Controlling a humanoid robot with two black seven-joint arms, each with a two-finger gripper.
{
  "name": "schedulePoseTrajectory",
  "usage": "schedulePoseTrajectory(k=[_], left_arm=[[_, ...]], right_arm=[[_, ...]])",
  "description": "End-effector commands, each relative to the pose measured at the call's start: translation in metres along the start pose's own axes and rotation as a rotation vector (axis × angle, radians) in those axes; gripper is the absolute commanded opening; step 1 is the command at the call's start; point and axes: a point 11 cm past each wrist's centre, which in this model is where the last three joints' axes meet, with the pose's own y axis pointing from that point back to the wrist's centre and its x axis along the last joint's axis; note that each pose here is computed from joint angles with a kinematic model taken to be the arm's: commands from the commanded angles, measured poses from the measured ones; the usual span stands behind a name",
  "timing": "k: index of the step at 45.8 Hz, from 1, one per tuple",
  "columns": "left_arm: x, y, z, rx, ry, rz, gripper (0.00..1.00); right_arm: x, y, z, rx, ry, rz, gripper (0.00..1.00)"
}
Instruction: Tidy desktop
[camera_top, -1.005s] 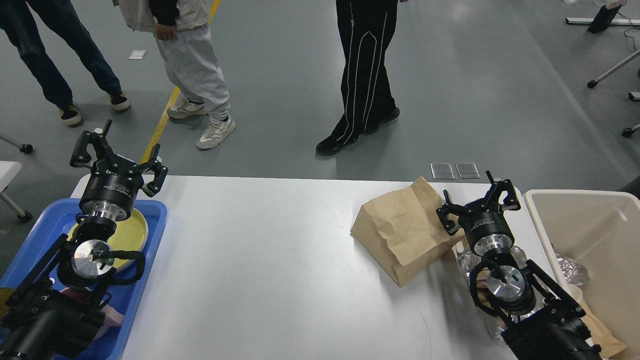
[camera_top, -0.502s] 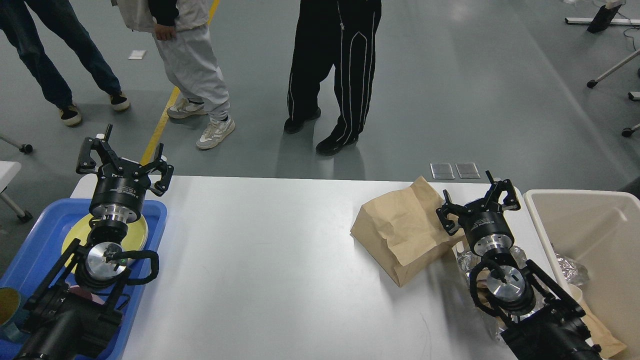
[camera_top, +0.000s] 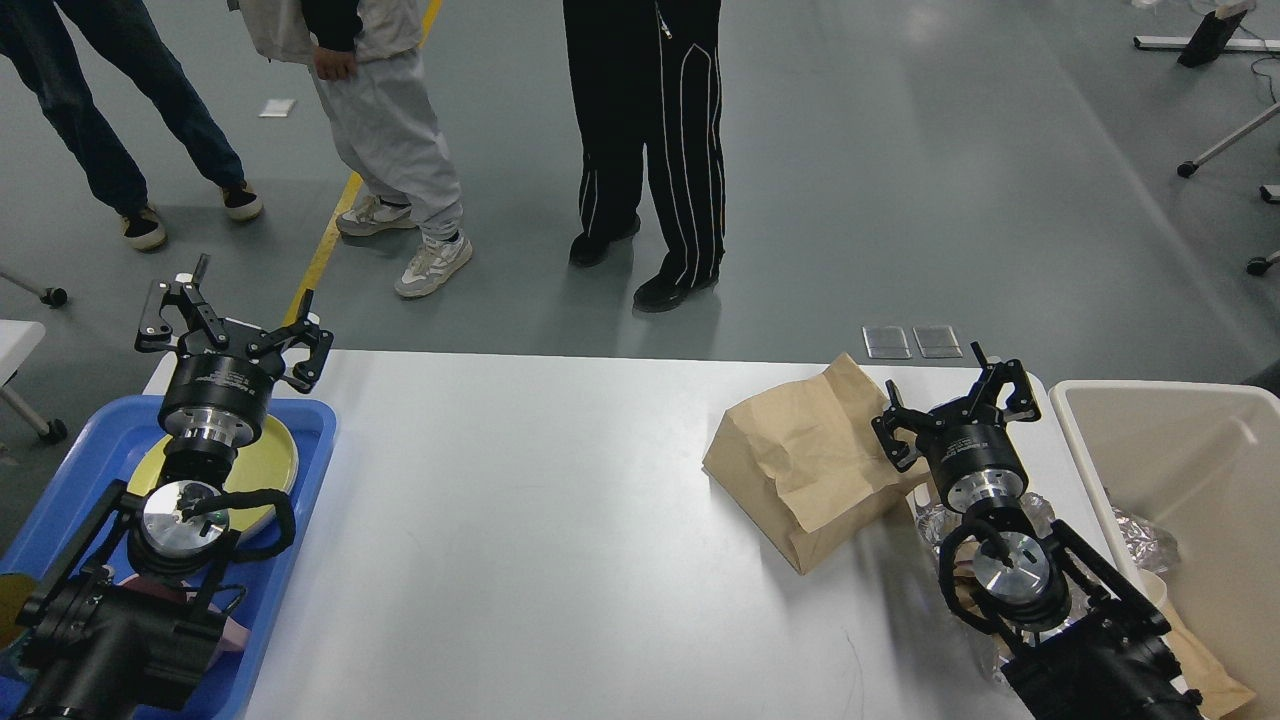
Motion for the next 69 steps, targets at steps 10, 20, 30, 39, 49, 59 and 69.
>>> schedulePoseTrajectory(k=[10, 20, 30, 39, 49, 59, 69], left_arm=[[0.04, 0.035, -0.036, 0.1, 0.005, -0.02, 0.96], [0.046, 0.037, -0.03, 0.022, 0.018, -0.01, 0.97], [0.045, 0.038, -0.03, 0.015, 0.015, -0.019, 0.97], [0.045, 0.038, -0.031, 0.017, 0.017, -0.019, 0.97], [0.045, 0.038, -0.031, 0.017, 0.017, -0.019, 0.97], [0.045, 0.038, -0.031, 0.017, 0.017, -0.019, 0.97], [0.045, 0.038, -0.031, 0.017, 0.017, -0.019, 0.97]], right_arm=[[0.0, 0.0, -0.001, 0.001, 0.001, 0.001, 1.0], [0.0, 0.0, -0.001, 0.001, 0.001, 0.001, 1.0], [0.0, 0.0, -0.001, 0.001, 0.001, 0.001, 1.0], [0.0, 0.0, -0.001, 0.001, 0.001, 0.001, 1.0], [0.0, 0.0, -0.001, 0.001, 0.001, 0.001, 1.0], [0.001, 0.0, 0.0, 0.0, 0.001, 0.002, 1.0], [0.0, -0.001, 0.002, -0.002, -0.002, 0.004, 1.0]])
